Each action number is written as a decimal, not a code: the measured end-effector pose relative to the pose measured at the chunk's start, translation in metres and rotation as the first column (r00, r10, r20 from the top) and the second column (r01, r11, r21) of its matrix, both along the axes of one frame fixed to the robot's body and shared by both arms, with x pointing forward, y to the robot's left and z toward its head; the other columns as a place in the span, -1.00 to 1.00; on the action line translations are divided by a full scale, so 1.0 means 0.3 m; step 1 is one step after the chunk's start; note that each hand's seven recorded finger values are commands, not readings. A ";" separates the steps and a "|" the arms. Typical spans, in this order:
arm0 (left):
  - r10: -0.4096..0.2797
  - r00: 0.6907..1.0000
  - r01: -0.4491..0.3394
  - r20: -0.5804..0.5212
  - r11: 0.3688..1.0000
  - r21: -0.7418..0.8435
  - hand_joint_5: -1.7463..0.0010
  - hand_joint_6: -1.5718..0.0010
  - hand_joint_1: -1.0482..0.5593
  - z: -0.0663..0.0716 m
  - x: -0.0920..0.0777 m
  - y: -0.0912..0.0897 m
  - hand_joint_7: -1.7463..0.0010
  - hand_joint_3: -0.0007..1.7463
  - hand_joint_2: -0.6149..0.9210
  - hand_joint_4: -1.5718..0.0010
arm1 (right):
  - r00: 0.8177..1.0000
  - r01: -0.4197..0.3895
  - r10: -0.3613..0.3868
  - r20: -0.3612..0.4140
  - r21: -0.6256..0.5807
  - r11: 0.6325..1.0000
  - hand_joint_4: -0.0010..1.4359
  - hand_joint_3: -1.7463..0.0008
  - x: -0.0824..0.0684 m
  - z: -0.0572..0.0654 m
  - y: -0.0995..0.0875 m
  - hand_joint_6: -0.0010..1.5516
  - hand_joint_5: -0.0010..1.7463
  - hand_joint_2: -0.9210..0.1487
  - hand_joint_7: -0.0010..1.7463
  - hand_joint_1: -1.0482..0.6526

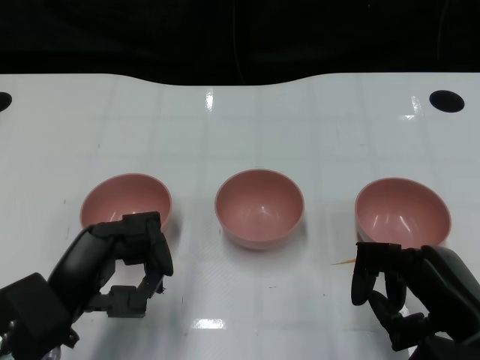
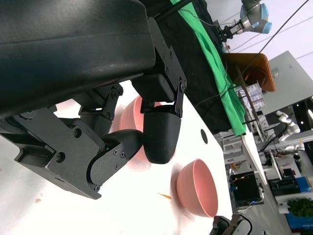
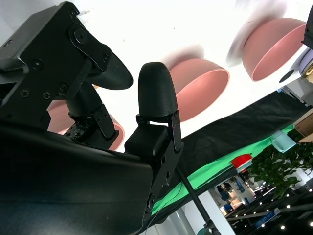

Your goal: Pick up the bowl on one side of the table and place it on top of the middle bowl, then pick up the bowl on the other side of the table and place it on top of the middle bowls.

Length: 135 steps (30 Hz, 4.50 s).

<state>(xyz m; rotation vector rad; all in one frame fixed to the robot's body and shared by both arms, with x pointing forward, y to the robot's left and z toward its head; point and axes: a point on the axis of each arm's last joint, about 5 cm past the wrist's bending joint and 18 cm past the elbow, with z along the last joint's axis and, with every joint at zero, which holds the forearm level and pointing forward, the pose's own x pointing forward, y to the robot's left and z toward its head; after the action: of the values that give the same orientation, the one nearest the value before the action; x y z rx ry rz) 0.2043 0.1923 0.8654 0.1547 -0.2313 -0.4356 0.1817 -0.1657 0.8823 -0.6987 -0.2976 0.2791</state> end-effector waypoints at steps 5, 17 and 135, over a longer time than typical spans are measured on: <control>0.000 1.000 0.000 -0.004 1.000 0.000 -0.88 -0.01 0.20 0.000 0.000 0.000 -0.68 0.37 0.42 0.01 | 1.000 0.001 -0.001 -0.001 0.000 1.000 0.26 -0.69 0.000 0.000 0.000 0.06 1.00 0.26 0.63 0.14; 0.001 1.000 -0.001 -0.007 1.000 0.005 -0.86 0.00 0.19 0.000 0.000 0.002 -0.67 0.33 0.45 0.02 | 1.000 0.001 -0.001 -0.001 -0.001 1.000 0.25 -0.68 0.000 0.001 0.000 0.08 1.00 0.26 0.54 0.14; -0.012 1.000 0.011 0.021 1.000 0.029 -0.88 0.01 0.21 -0.007 -0.006 0.002 -0.70 0.42 0.41 0.03 | 0.949 0.287 -0.181 0.260 -0.466 0.837 0.34 -0.20 0.245 -0.093 -0.002 -0.08 1.00 -0.22 1.00 0.06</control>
<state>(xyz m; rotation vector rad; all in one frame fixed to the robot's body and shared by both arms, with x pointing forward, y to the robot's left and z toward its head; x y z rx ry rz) 0.2027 0.1928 0.8632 0.1866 -0.2468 -0.4493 0.2551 -0.1663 0.8545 -1.2762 -0.3360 0.0404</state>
